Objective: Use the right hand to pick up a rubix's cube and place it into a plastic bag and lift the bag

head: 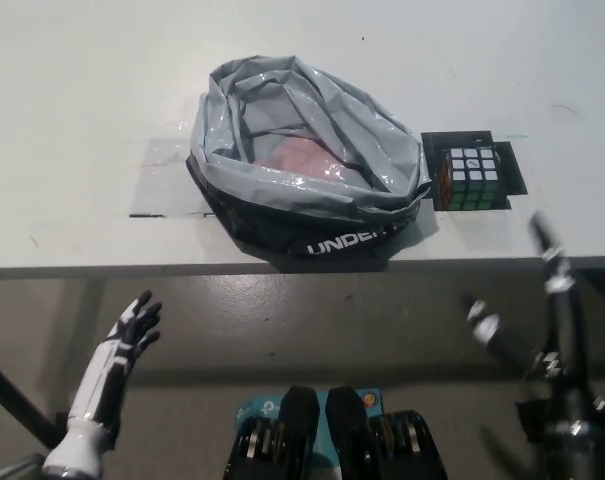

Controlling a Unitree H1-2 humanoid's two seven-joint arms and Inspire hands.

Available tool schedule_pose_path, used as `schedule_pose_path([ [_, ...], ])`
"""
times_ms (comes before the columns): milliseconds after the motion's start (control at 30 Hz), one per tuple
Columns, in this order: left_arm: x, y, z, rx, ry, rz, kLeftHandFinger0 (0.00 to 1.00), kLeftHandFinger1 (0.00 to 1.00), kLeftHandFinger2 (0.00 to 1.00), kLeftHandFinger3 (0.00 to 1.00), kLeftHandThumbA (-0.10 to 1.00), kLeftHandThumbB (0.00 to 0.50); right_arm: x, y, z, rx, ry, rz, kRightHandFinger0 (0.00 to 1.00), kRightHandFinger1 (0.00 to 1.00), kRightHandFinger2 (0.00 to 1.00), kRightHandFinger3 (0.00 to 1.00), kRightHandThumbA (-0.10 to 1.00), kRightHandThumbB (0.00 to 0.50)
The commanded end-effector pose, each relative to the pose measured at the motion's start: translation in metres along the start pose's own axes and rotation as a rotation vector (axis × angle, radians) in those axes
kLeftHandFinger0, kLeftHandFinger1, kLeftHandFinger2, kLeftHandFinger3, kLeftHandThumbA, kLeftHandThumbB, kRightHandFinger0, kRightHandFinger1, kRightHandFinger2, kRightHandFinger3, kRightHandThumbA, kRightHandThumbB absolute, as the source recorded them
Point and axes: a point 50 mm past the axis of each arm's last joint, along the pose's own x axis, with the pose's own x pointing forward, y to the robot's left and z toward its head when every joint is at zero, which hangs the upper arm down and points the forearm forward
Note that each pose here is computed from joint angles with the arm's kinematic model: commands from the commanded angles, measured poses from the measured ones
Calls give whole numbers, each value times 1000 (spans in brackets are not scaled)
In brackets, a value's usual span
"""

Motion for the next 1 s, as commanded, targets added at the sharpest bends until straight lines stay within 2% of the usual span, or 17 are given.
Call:
schedule_pose_path([
  [0, 14, -10, 16, 1, -91, -39, 1000, 1000, 1000, 1000, 1000, 203, 48, -13, 36, -75, -151, -155, 1000, 1000, 1000, 1000, 741, 241],
  [100, 18, -13, 18, 13, -97, -46, 1000, 1000, 1000, 1000, 1000, 203, 70, -15, 38, -77, -134, -160, 1000, 1000, 1000, 1000, 740, 227],
  [167, 18, -14, 19, 16, -96, -48, 1000, 1000, 1000, 1000, 996, 209, 86, -12, 34, -77, -122, -153, 1000, 1000, 1000, 1000, 722, 193],
  [200, 19, -13, 20, 18, -99, -50, 1000, 1000, 1000, 1000, 991, 212, 96, -10, 33, -75, -112, -152, 1000, 1000, 1000, 1000, 744, 201],
  [333, 20, -13, 20, 34, -100, -55, 1000, 1000, 1000, 1000, 992, 217, 126, -5, 27, -75, -50, -146, 1000, 1000, 1000, 1000, 852, 251],
  [400, 18, -13, 20, 37, -94, -54, 1000, 1000, 1000, 1000, 994, 225, 143, -1, 26, -49, 10, -132, 1000, 1000, 1000, 1000, 901, 307],
  [500, 17, -14, 19, 33, -101, -64, 1000, 1000, 1000, 1000, 990, 199, 166, 7, 26, -35, 53, -118, 1000, 1000, 1000, 1000, 899, 379],
  [667, 17, -13, 19, 39, -105, -64, 1000, 1000, 1000, 1000, 987, 198, 185, 26, 24, -6, 126, -73, 1000, 1000, 1000, 1000, 892, 470],
  [767, 16, -14, 19, 34, -100, -66, 1000, 1000, 1000, 1000, 986, 203, 192, 35, 18, -46, 177, -60, 1000, 1000, 1000, 1000, 930, 500],
  [967, 14, -13, 20, 47, -105, -69, 1000, 1000, 1000, 1000, 998, 200, 197, 46, 10, -74, 243, -54, 1000, 1000, 1000, 1000, 928, 500],
])
